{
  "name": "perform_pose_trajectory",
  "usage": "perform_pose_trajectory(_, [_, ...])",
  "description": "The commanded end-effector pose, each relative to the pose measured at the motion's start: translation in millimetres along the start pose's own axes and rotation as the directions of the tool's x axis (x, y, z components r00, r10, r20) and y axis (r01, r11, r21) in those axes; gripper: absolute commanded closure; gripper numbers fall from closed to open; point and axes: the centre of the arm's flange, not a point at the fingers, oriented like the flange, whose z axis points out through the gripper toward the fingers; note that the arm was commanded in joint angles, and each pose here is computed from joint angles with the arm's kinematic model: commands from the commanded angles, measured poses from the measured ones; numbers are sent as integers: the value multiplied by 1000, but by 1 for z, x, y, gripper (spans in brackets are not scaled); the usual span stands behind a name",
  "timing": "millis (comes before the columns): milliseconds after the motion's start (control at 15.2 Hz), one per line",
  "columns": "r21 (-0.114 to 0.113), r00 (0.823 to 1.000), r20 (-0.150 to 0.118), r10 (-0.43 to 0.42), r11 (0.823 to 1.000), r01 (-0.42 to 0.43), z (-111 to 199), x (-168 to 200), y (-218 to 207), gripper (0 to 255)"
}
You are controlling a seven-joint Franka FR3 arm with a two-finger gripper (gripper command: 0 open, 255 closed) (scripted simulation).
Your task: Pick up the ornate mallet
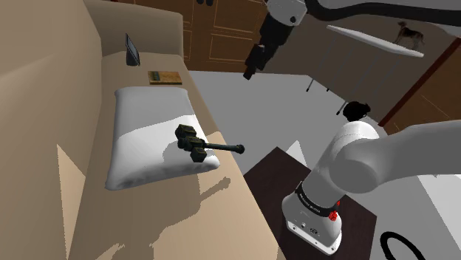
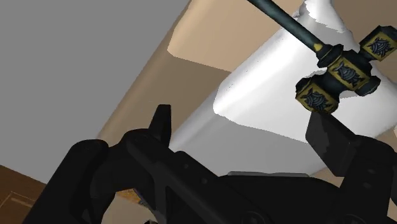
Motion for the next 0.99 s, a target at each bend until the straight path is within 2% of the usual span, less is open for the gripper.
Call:
perform_pose_trajectory(0, [23, 994, -34, -106, 994, 107, 22, -5, -7, 0])
perform_pose_trajectory(198, [50, 964, -83, -254, 965, 259, 56, -9, -21, 0])
perform_pose_trajectory(330, [64, 930, -118, -349, 932, 358, 79, -12, -30, 0])
perform_pose_trajectory(462, [75, 886, -153, -438, 888, 453, 102, -15, -40, 0])
perform_pose_trajectory(660, [83, 801, -208, -562, 806, 587, 136, -20, -55, 0])
perform_pose_trajectory(792, [83, 733, -245, -635, 739, 668, 158, -25, -65, 0])
perform_pose_trajectory(924, [80, 657, -281, -700, 665, 742, 180, -29, -75, 0])
